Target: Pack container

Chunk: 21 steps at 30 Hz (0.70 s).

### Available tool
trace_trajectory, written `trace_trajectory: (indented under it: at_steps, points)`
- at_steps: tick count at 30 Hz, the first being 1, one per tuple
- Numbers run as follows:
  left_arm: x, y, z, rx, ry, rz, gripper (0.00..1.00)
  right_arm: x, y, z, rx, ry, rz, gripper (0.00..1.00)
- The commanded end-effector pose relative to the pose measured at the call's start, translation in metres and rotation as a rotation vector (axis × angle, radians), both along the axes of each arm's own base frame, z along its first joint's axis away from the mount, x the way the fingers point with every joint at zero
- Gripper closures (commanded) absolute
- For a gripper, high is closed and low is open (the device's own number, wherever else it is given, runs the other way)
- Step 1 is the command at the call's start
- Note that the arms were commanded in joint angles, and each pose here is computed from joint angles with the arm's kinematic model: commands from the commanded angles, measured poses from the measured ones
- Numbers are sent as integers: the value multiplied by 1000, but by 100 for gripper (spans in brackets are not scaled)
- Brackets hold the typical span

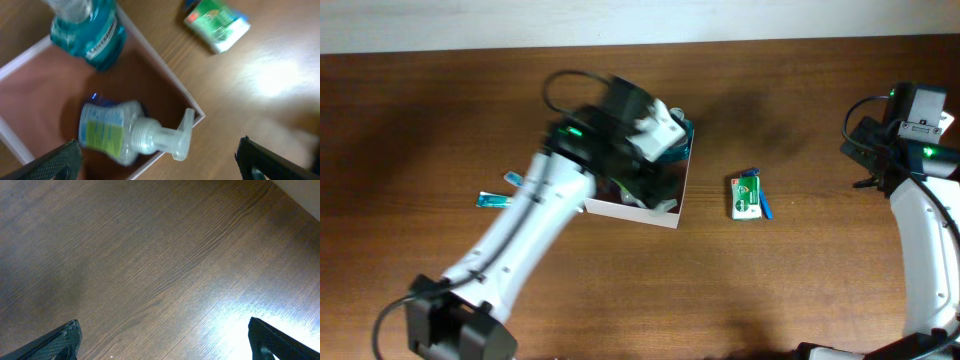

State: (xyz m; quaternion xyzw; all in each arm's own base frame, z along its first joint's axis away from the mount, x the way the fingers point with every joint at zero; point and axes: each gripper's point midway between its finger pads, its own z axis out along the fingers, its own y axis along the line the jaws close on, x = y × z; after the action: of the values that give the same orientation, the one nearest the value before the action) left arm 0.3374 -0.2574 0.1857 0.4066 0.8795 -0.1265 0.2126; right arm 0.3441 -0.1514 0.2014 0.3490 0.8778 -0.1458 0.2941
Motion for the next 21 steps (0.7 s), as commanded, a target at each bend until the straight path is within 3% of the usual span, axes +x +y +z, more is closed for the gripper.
trace_trajectory:
  at_steps: [1,6,11,18,21]
  points:
    - [16,26,-1,228,-168,334,1,-1,-1,13,-6,-38,-11,1]
    - [-2,21,-20,265,-141,337,1,-1,-1,13,-6,-38,-11,1]
    - [1,36,-49,343,-191,362,1,-1,-1,13,-6,-38,-11,1]
    - [-13,-8,-60,342,-301,123,1,-1,-1,13,-6,-38,-11,1]
    - [-21,-16,-43,365,-383,109,0,-1,-1,13,-6,-38,-11,1]
